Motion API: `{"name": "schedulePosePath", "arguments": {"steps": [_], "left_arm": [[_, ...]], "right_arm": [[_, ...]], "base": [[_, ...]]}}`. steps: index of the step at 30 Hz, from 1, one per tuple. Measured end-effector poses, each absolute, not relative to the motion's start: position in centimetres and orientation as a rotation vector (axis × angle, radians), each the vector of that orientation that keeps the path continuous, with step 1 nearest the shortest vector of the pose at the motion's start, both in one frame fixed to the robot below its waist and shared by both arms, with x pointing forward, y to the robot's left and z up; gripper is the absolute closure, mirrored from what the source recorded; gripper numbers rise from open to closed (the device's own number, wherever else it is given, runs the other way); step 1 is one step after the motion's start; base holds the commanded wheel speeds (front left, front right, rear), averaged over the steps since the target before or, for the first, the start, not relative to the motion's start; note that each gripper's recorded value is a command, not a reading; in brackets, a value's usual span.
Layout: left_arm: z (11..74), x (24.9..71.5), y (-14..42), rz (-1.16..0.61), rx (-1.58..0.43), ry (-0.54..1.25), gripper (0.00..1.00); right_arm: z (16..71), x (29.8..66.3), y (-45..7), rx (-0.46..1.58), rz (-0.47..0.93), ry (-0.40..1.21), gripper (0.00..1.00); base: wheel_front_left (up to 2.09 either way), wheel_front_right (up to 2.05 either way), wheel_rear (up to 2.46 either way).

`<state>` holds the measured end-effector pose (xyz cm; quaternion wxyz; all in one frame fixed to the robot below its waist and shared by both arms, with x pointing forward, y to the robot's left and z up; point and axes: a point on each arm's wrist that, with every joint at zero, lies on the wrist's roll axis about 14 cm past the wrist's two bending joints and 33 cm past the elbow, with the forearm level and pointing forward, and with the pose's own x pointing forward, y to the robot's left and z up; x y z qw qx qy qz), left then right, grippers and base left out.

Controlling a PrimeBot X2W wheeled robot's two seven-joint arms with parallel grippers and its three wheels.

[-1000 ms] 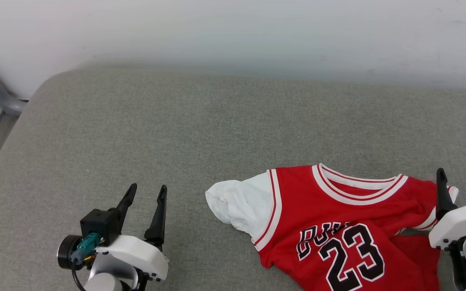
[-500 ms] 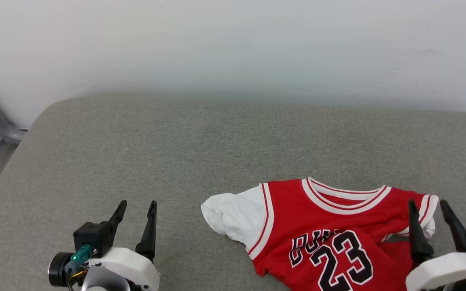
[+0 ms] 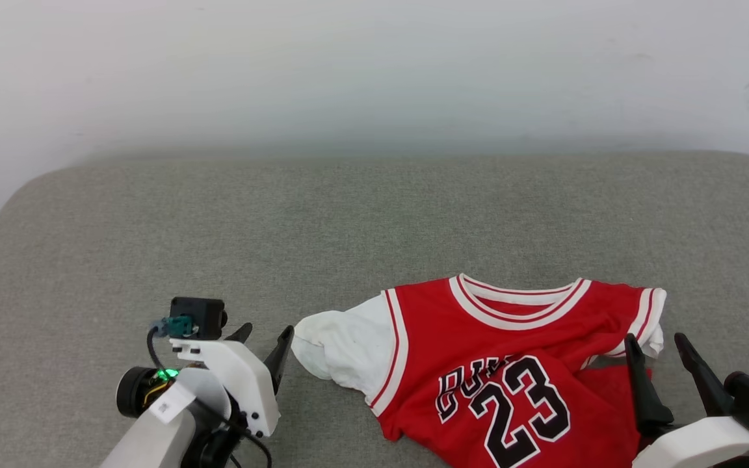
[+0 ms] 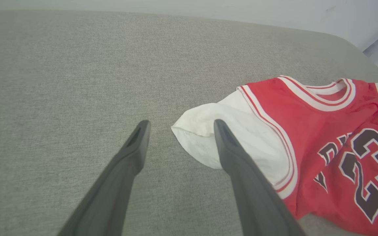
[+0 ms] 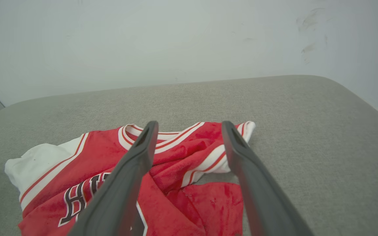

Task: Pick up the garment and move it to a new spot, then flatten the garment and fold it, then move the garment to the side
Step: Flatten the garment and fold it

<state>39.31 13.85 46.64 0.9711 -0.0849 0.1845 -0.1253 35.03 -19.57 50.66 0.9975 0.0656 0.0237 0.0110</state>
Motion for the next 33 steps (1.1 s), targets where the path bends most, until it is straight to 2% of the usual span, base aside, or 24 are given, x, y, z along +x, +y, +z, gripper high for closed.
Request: {"name": "schedulePosePath", "arguments": {"steps": [9,17,18,19,20,21,27,33], "left_arm": [[42.2,40.7,10.9,-0.377,-0.11,0.683,0.0],[38.1,39.8,9.4,-0.453,-0.045,0.901,0.0],[37.9,39.7,9.2,-0.463,-0.038,0.917,0.09],[37.8,39.7,8.9,-0.471,-0.038,0.921,0.58],[37.8,39.9,8.7,-0.475,-0.044,0.915,0.96],[37.7,39.8,8.6,-0.477,-0.047,0.917,1.0],[38.2,40.5,8.6,-0.466,-0.048,0.842,1.0],[40.7,42.5,13.1,-0.323,-0.053,0.681,1.0]], "right_arm": [[49.6,35.0,-21.1,0.138,-0.032,0.081,0.0],[48.6,34.2,-23.3,0.148,-0.107,0.104,0.0],[48.5,34.1,-23.5,0.15,-0.112,0.107,0.0],[48.4,34.1,-23.6,0.151,-0.115,0.109,0.0],[48.4,34.0,-23.7,0.156,-0.12,0.11,0.0],[48.3,34.0,-23.8,0.156,-0.123,0.112,0.0],[48.0,33.9,-24.0,0.167,-0.131,0.118,0.0],[47.9,34.1,-24.0,0.178,-0.128,0.121,0.0]], "base": [[0.0,0.0,0.0],[0.0,0.0,0.0],[0.0,0.0,0.0],[0.0,0.0,0.0],[0.0,0.0,0.0],[0.0,0.0,0.0],[0.0,0.0,0.0],[0.0,0.0,0.0]]}}
